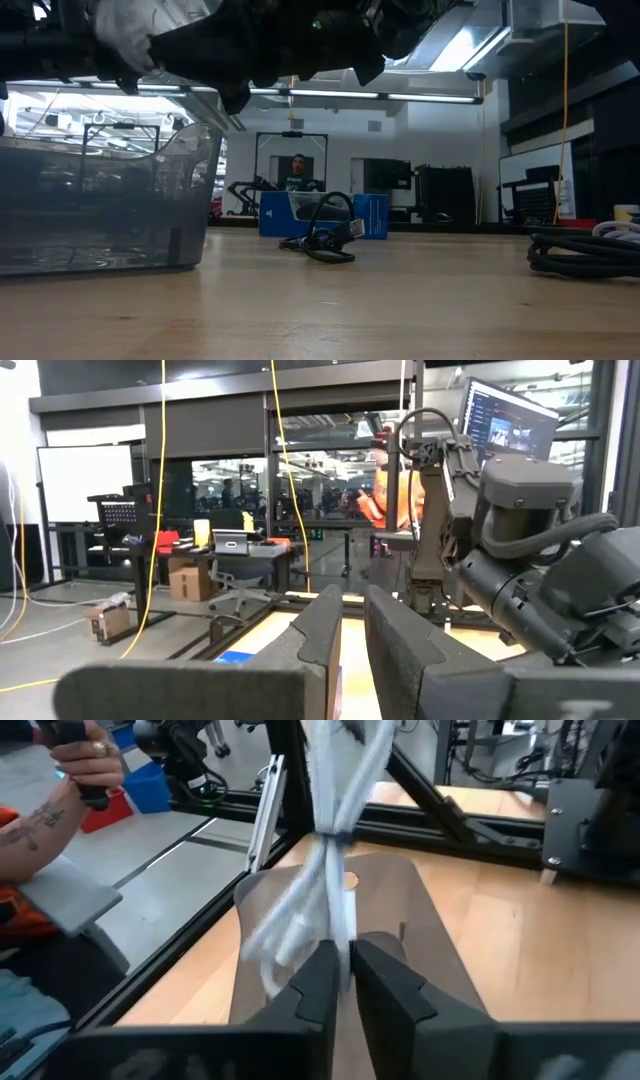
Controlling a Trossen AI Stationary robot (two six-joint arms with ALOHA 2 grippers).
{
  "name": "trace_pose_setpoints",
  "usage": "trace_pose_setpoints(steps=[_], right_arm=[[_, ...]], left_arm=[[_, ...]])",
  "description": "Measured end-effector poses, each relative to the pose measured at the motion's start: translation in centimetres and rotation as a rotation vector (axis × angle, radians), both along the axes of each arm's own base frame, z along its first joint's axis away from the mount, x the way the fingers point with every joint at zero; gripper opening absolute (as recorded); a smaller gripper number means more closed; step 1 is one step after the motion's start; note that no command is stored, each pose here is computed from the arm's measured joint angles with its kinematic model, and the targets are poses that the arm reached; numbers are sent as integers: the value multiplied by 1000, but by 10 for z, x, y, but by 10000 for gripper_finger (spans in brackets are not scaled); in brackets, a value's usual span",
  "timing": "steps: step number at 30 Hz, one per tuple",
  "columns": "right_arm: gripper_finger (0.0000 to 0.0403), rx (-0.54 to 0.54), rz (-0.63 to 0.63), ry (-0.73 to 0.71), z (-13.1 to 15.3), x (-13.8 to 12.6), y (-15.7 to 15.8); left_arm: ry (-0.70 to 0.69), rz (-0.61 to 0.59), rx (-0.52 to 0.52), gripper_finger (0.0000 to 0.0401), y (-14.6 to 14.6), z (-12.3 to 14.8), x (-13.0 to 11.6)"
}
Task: Pick and place USB-C Cables
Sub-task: Put the white charger cable into the black bin, then put the purple charger cable into the black bin
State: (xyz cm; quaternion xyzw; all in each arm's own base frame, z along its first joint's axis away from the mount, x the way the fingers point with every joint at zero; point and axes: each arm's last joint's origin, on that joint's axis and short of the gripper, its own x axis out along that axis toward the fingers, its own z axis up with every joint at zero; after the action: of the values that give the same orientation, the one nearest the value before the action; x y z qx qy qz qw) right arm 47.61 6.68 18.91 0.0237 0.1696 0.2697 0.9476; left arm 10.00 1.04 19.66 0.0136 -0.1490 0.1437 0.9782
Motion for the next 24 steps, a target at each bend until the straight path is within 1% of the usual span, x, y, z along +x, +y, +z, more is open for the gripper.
trace_pose_setpoints(steps=[6,17,20,24], right_arm=[[77,-18,6,-10,0,0,0],[80,-18,2,-17,1,0,-2],[80,-19,-17,3,5,-1,-12],[80,-9,-69,54,22,-8,-33]], left_arm=[[1,0,0,41,0,0,0],[1,0,1,41,0,0,0],[1,1,1,41,0,0,0],[2,2,1,41,0,0,0]])
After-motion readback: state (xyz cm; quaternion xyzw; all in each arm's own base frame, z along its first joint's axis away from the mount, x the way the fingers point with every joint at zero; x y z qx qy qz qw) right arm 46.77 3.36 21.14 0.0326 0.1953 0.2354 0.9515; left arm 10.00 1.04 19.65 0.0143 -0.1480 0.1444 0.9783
